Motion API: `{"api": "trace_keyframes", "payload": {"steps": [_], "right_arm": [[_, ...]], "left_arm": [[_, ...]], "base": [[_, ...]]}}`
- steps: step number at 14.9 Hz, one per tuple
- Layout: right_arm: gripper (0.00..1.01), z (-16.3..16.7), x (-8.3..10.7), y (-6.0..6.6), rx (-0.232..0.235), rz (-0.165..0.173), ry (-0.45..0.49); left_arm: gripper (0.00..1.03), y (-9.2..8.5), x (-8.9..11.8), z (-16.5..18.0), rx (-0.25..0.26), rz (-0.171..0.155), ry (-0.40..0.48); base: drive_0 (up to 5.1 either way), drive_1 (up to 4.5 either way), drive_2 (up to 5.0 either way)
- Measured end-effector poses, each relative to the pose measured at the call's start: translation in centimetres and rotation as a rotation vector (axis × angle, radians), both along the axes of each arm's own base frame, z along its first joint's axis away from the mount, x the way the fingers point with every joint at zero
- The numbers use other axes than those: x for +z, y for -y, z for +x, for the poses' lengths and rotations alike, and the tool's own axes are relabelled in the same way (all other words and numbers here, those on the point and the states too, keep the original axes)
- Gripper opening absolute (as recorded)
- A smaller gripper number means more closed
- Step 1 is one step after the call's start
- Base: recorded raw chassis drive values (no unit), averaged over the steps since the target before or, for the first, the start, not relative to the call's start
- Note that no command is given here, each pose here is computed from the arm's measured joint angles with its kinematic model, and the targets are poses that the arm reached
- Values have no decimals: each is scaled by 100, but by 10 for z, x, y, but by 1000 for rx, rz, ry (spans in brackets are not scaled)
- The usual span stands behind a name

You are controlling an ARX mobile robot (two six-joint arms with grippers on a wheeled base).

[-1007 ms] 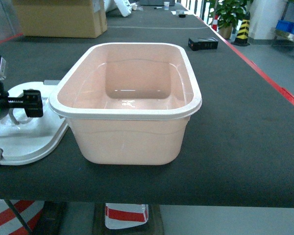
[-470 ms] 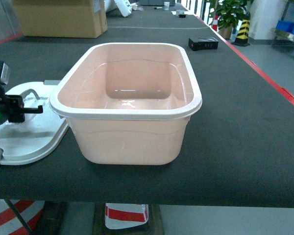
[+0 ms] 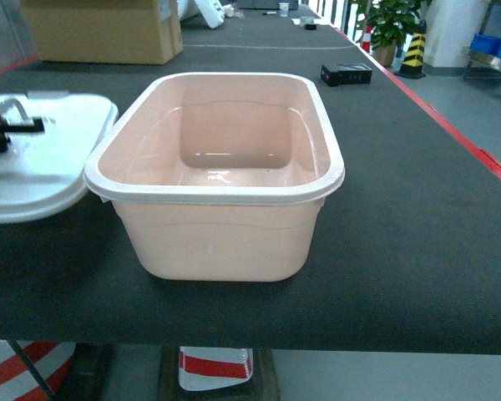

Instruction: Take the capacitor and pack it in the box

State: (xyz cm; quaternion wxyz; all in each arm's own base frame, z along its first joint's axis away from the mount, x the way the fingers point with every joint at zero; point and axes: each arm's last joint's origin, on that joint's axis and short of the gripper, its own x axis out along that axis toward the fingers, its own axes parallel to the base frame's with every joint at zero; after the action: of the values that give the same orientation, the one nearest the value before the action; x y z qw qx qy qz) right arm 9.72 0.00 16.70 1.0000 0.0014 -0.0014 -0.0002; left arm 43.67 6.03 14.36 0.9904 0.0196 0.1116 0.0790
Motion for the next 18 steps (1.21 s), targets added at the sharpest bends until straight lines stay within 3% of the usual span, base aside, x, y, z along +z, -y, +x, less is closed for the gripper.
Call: {"api": "trace_keyframes", "payload": {"steps": [3, 5, 7, 10, 13, 16, 18], "right_arm": [[98, 0, 0, 0, 0, 0, 0], [98, 0, 0, 0, 0, 0, 0], [98, 0, 0, 0, 0, 0, 0], [98, 0, 0, 0, 0, 0, 0], [98, 0, 0, 0, 0, 0, 0], [98, 0, 0, 0, 0, 0, 0], [98, 0, 0, 0, 0, 0, 0]], "left_arm": [[2, 15, 87, -17, 15, 11, 189], [2, 45, 120, -28, -36, 1, 253], [2, 89, 136, -37, -102, -27, 265], [2, 157, 134, -50, -143, -42, 221], [2, 204, 130, -63, -157, -59, 185], [2, 233, 122, -65, -167, -69, 161], [2, 243, 109, -61, -159, -76, 125]], "base": [[0, 0, 0], [0, 0, 0], [0, 0, 0], [0, 0, 0], [0, 0, 0], [0, 0, 0], [0, 0, 0]]}}
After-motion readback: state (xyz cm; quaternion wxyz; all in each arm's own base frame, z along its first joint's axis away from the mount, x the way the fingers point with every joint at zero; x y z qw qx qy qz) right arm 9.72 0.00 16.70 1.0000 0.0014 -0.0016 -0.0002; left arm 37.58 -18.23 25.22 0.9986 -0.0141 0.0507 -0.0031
